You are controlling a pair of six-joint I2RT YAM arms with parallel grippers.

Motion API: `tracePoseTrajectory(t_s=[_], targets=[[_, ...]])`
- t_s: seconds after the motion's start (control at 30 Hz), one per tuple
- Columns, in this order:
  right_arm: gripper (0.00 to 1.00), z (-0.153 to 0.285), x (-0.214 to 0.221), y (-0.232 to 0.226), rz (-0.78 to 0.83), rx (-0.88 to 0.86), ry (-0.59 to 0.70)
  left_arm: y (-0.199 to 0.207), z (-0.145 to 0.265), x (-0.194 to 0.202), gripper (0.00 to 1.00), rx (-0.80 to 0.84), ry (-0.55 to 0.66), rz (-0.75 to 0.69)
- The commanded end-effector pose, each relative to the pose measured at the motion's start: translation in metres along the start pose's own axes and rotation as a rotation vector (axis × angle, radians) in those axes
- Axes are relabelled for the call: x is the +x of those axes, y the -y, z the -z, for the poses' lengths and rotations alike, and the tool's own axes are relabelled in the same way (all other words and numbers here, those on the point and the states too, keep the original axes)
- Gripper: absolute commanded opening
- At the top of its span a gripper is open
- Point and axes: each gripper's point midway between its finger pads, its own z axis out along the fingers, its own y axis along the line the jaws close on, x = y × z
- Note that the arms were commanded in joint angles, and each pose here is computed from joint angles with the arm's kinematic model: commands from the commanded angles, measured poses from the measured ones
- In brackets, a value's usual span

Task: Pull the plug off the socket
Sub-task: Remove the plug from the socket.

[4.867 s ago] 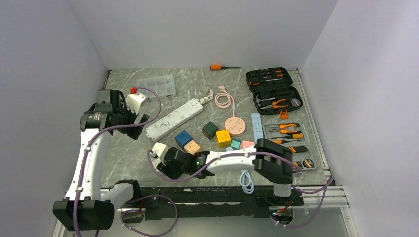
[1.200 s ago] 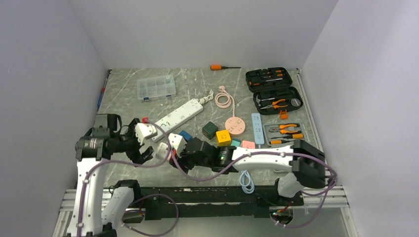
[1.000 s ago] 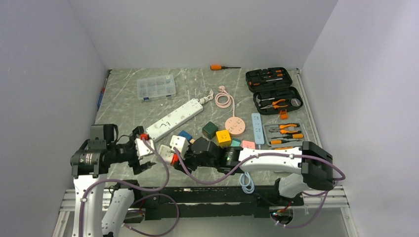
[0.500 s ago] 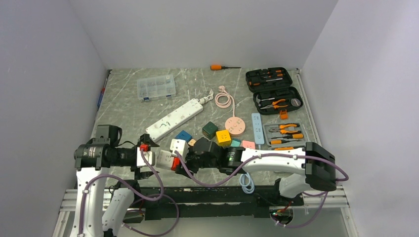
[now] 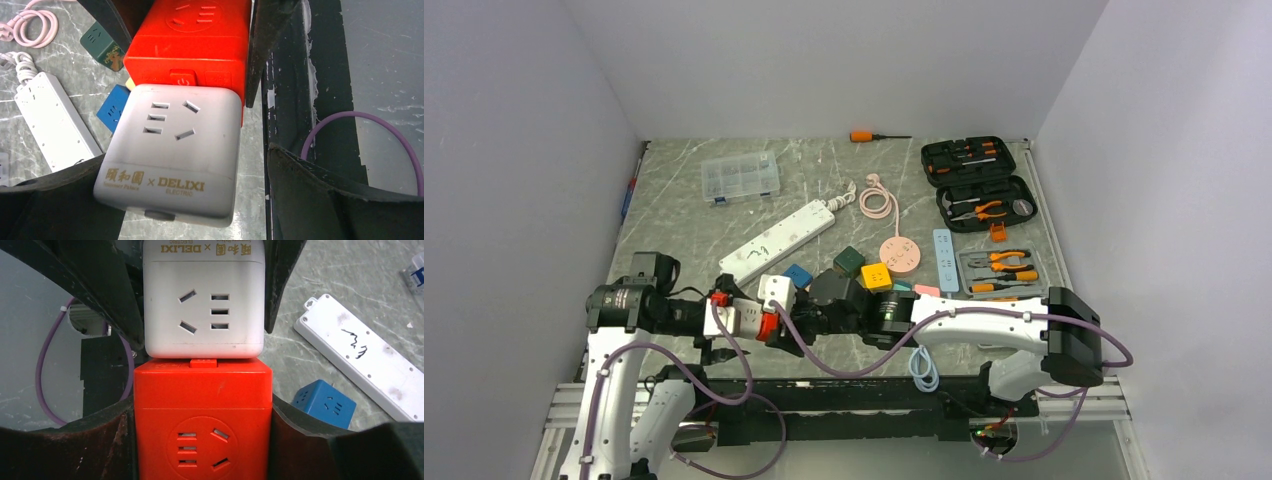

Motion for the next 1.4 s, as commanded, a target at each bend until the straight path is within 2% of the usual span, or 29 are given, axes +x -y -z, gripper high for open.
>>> tracePoseTrajectory(t_s=[0.0, 0.1, 0.3, 0.43, 0.53, 0.6, 0.83, 0.97, 1.07, 1.37], targets=[[0.0, -0.003, -0.048, -0.001, 0.044, -0.019, 0.122, -0.006, -0.002, -0.005, 0.99, -0.011, 0.028, -0.027], [0.0, -0.007, -0.045, -0.002, 0.047, -0.027, 0.106, -0.007, -0.001, -0.005, 0.99, -0.003, 0.026, -0.018], [0.0, -0.013, -0.042, -0.008, 0.056, -0.043, 0.091, -0.007, 0.0, -0.006, 0.78, 0.045, 0.023, 0.019], [0.0, -0.016, -0.044, -0.009, 0.053, -0.046, 0.097, -0.004, -0.003, -0.007, 0.54, 0.086, 0.028, 0.031], [0.0, -0.016, -0.043, -0.007, 0.045, -0.034, 0.098, -0.004, -0.005, -0.003, 0.16, 0.087, 0.015, 0.024], [0.0, -0.014, -0.042, -0.007, 0.042, -0.029, 0.101, -0.007, -0.006, 0.001, 0.02, 0.063, -0.001, 0.037], [0.0, -0.005, -0.025, -0.005, 0.032, -0.006, 0.05, -0.014, -0.002, 0.016, 0.0, 0.006, -0.086, -0.007], [0.0, 0.009, -0.006, -0.004, 0.012, 0.015, 0.011, -0.012, 0.002, 0.026, 0.0, 0.027, -0.149, 0.003], [0.0, 0.022, 0.017, -0.005, 0.018, 0.048, -0.074, -0.007, 0.004, 0.032, 0.0, 0.06, -0.181, 0.028], [0.0, 0.046, 0.059, -0.012, 0.037, 0.119, -0.185, -0.01, 0.007, 0.029, 0.0, 0.092, -0.193, 0.085]])
